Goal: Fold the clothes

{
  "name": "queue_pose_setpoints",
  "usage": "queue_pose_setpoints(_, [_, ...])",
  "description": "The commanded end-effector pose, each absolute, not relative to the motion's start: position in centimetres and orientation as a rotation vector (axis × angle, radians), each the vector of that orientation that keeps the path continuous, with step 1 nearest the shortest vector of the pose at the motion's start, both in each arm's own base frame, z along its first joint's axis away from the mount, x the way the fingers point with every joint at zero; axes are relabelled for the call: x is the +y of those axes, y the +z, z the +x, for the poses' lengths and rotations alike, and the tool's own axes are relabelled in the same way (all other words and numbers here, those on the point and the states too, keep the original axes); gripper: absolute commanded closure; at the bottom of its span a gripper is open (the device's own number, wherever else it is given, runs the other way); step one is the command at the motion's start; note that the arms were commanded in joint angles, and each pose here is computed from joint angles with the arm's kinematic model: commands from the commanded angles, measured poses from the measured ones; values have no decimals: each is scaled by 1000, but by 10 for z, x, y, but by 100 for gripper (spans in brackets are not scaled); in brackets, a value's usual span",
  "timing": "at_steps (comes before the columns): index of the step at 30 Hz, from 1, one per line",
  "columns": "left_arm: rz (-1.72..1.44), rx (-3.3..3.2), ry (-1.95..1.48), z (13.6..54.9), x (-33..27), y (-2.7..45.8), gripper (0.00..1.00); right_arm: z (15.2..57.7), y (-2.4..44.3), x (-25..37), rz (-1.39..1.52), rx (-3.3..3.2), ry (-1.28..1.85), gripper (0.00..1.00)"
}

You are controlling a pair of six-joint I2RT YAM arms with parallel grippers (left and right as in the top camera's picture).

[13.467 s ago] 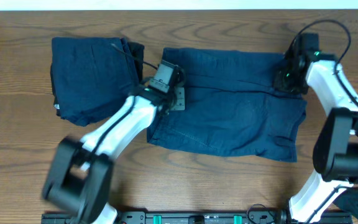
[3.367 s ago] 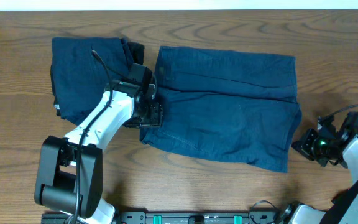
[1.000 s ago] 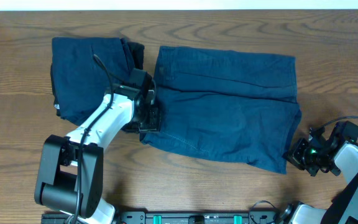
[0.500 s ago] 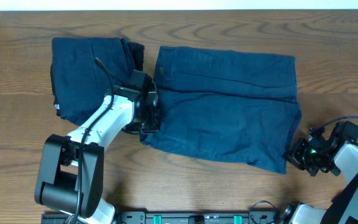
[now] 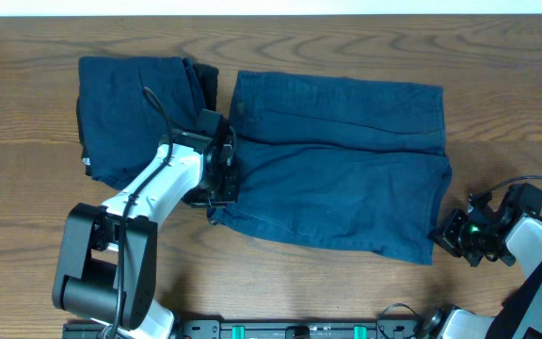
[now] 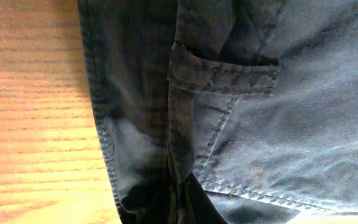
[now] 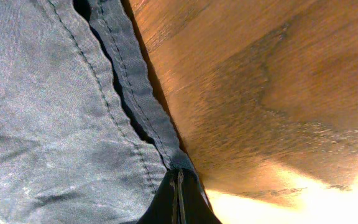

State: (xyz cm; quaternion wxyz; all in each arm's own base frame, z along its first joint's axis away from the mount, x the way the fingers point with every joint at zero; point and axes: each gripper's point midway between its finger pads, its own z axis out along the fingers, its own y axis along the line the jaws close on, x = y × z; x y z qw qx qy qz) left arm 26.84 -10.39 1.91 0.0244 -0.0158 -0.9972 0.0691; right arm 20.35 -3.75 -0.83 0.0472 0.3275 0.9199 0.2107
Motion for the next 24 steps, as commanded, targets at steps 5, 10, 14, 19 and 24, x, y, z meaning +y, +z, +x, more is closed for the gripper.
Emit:
queue_pose_setpoints(5, [-5, -3062, 39, 261, -81, 13, 94, 183, -26, -56, 1058, 2892, 406, 99])
queue_pose_setpoints(10, [-2, -3042, 6, 256, -77, 14, 93, 183, -25, -56, 1058, 2892, 407, 99])
queue_pose_setpoints(14, [-3, -3038, 6, 255, -77, 14, 71, 183, -25, -56, 1058, 2892, 408, 99])
queue_pose_setpoints(19, [0, -3036, 75, 257, -86, 19, 44, 195, -16, -52, 1084, 2850, 494, 96])
queue_pose_setpoints(24, [-6, -3128, 119, 282, -93, 49, 42, 234, 26, -54, 1084, 2739, 634, 82])
